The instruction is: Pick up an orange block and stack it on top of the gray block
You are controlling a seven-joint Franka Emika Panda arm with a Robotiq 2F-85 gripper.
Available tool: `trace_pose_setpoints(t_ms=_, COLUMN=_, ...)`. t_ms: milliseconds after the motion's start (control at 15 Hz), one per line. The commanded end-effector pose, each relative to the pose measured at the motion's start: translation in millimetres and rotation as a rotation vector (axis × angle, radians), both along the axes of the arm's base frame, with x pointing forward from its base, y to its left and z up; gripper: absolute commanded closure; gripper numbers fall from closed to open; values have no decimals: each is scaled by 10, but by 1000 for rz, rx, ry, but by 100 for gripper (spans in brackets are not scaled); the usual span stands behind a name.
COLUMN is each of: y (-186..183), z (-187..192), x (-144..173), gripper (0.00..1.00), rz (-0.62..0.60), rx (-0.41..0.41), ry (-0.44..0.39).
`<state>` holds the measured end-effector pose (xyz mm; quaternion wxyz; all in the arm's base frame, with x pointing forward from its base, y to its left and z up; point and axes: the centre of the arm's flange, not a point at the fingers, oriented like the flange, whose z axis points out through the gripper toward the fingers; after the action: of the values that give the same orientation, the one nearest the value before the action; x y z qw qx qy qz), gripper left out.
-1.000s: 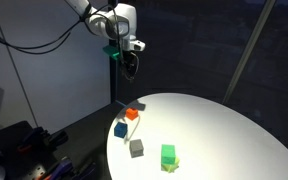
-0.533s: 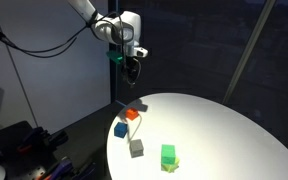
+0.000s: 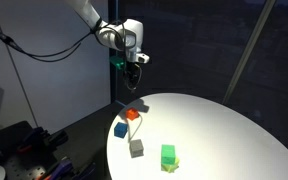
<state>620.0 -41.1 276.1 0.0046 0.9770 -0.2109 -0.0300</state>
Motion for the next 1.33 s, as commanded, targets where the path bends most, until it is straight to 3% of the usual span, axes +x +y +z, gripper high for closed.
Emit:
trace_pose_setpoints(t_ms=0, y=-29, z=-54, x=124, gripper=0, rz=-24, rx=1, ry=10)
trace_pose_setpoints(t_ms=1267, y=-50, z=-196, x=77, gripper=0, rz=-6, rx=-6, ry=17)
